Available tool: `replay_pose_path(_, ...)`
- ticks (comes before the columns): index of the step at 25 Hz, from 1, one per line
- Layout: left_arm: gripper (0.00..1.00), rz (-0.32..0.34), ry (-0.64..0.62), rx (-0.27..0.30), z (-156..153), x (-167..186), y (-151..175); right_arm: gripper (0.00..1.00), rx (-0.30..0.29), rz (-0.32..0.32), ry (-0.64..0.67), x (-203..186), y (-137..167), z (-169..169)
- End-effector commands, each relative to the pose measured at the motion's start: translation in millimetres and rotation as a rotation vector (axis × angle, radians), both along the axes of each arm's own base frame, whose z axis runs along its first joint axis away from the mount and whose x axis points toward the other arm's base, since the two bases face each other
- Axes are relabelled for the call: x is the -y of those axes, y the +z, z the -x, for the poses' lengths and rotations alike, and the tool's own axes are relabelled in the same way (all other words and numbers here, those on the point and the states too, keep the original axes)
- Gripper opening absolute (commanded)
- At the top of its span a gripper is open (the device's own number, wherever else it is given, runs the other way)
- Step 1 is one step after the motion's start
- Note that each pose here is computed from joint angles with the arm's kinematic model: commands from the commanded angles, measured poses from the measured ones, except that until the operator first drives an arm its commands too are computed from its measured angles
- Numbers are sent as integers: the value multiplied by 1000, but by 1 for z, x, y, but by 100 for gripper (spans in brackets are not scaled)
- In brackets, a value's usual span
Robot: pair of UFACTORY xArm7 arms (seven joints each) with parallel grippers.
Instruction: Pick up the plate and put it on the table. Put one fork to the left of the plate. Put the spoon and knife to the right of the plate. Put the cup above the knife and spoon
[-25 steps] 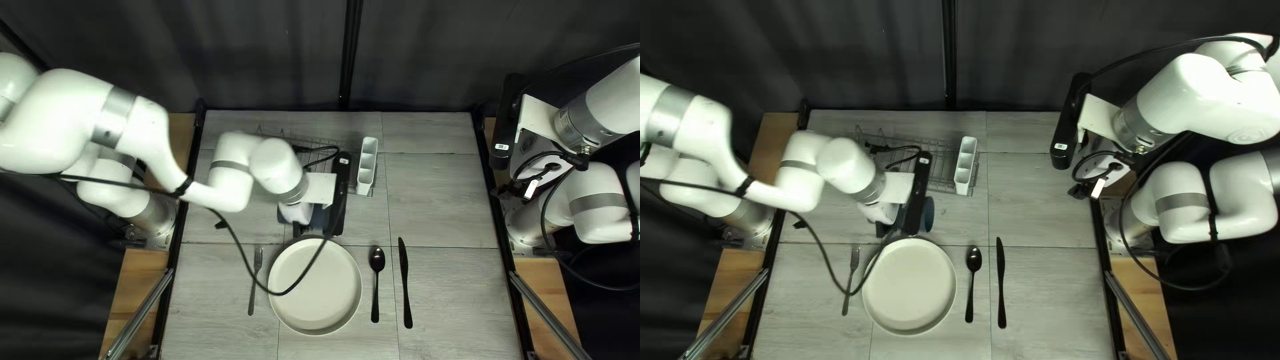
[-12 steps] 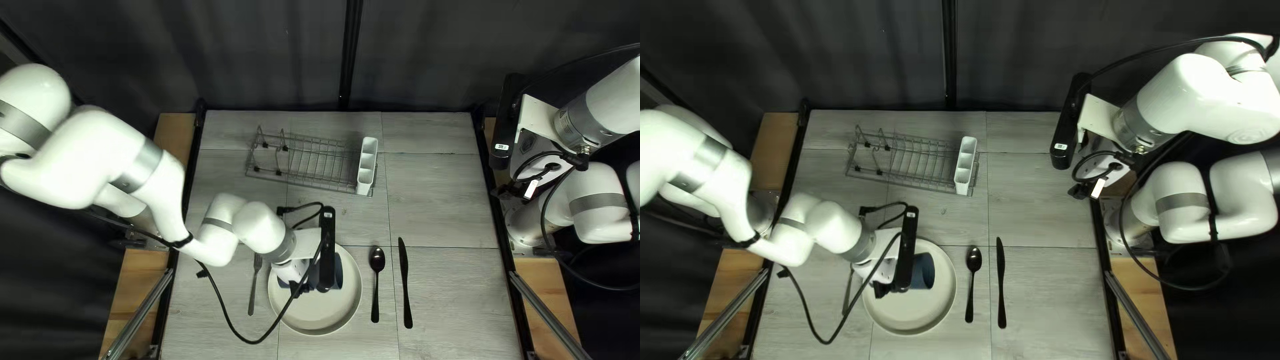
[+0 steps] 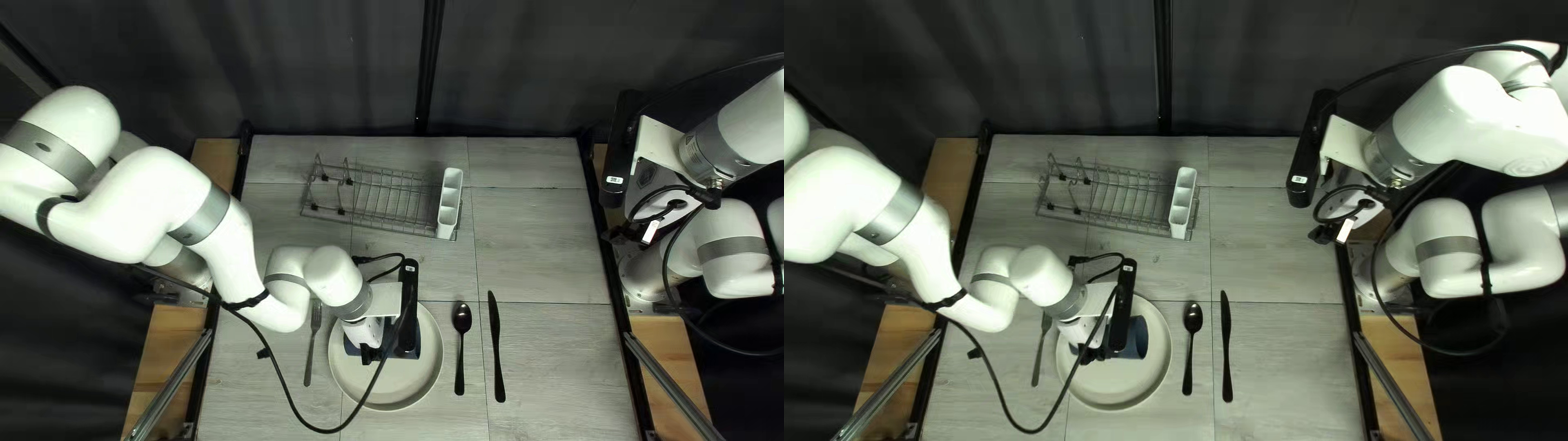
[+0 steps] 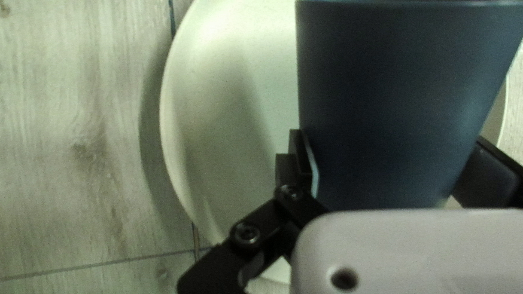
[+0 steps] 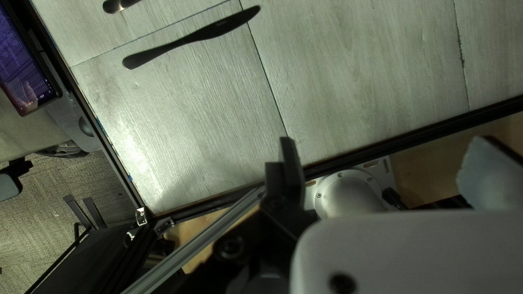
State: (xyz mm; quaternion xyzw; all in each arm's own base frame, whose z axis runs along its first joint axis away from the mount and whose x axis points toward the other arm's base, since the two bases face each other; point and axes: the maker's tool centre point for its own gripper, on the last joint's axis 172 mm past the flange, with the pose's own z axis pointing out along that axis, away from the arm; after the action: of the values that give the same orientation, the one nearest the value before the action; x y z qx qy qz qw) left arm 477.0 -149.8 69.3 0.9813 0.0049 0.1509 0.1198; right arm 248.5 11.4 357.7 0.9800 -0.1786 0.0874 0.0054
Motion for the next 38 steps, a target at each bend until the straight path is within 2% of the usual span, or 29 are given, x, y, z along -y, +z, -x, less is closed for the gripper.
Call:
replay_pose_path(1,100,28,-7,22,-2,0,-2,100,0,0,0,0,0,0)
replay_pose_path(4,100,20,3,23,1,-8,12,100,0,0,0,0,0,0)
replay_pose_path(7,100,-2,17,11,12,-28,40,100,0,0,0,0,0,0)
replay_pose_path(11,100,-56,32,-45,44,-78,107,100,0,0,0,0,0,0)
replay_pose_path(14,100,-82,34,-88,63,-108,139,100,0,0,0,0,0,0)
replay_pose_path(18,100,-114,84,-137,123,-160,217,100,0,0,0,0,0,0)
replay_pose_path(22,100,-155,170,-161,171,-181,279,100,0,0,0,0,0,0)
replay_pose_path(27,100,-155,170,-161,171,-181,279,100,0,0,0,0,0,0)
replay_pose_path(28,100,-155,170,-161,171,-181,279,100,8,33,41,-7,-12,-13)
replay_pose_path(32,100,-155,170,-161,171,-181,279,100,42,83,183,-36,-63,-67)
replay_pose_path(35,100,-155,170,-161,171,-181,279,100,59,175,322,-63,-122,-118)
replay_pose_path(38,100,-155,170,-161,171,-181,279,100,54,187,326,-64,-128,-120)
